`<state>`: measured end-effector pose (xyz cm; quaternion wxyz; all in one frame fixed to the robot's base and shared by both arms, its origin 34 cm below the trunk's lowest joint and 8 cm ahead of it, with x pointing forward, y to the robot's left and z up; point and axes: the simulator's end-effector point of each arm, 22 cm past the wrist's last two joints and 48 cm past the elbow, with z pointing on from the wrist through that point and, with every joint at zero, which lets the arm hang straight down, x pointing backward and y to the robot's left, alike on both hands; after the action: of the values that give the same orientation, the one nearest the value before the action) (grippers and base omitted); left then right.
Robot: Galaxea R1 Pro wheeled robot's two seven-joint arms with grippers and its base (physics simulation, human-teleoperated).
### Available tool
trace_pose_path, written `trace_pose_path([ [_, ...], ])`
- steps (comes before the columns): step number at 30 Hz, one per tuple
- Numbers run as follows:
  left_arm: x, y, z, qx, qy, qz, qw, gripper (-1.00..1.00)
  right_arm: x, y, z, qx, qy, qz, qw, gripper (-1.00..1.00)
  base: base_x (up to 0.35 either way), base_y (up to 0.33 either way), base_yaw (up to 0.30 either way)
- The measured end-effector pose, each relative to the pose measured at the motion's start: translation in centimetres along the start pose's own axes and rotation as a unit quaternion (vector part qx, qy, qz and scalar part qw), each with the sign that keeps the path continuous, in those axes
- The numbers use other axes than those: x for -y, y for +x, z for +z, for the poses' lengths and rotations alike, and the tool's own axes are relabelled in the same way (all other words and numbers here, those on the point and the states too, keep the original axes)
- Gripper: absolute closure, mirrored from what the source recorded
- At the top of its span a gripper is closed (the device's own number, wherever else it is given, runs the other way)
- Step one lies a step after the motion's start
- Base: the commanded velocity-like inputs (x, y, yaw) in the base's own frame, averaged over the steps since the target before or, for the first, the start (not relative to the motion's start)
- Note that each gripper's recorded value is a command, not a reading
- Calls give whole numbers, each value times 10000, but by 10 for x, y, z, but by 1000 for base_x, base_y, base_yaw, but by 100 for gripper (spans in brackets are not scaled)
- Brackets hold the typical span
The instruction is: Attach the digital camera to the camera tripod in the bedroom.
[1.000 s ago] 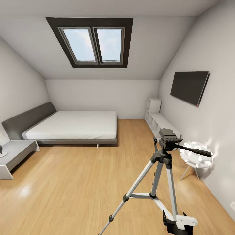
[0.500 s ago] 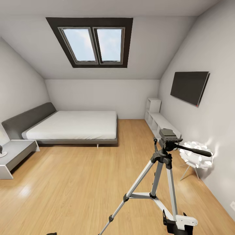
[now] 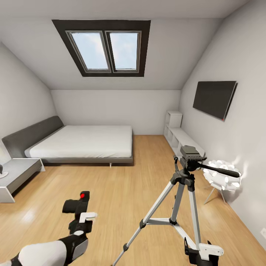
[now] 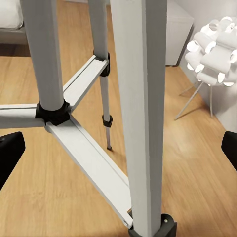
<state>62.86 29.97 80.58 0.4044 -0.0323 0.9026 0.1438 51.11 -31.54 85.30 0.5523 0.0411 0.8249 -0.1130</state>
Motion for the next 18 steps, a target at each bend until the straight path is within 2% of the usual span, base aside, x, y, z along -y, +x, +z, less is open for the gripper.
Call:
trace_pose_path([
  [2,12,-35,3,98,61,-85,9999,100,0,0,0,-2,-1,-2,10000,-100,0,0,0],
  [3,16,-51,3,179,89,-55,9998,100,0,0,0,2,0,-2,10000,-100,0,0,0],
  [4,33,-79,2,136,193,-188,9995,100,0,0,0,-4,0,-3,10000,-100,0,0,0],
  [5,38,-124,1,352,224,-48,9991,100,0,0,0,1,0,-1,10000,-100,0,0,0],
  [6,41,-131,0,344,239,-1,9991,100,0,0,0,2,0,0,10000,-100,0,0,0],
  [7,46,-150,-1,323,266,-119,9991,100,0,0,0,0,0,1,10000,-100,0,0,0],
  [8,46,-166,-2,400,269,-23,9988,100,0,0,0,4,0,2,10000,-100,0,0,0],
  [10,53,-217,-8,541,403,-103,9977,100,0,-1,0,6,0,3,10000,-100,0,0,0],
  [12,60,-247,-13,532,571,-279,9966,100,0,0,0,3,0,3,10000,-100,0,0,0],
  [14,60,-293,-22,525,775,-453,9946,100,0,-1,0,7,0,3,10000,-100,0,0,0],
  [16,58,-323,-29,486,961,-623,9922,100,0,0,0,1,-1,2,10000,-100,0,0,0],
  [18,52,-375,-46,631,1217,-710,9880,100,0,0,0,5,-2,7,10000,-100,0,0,0],
])
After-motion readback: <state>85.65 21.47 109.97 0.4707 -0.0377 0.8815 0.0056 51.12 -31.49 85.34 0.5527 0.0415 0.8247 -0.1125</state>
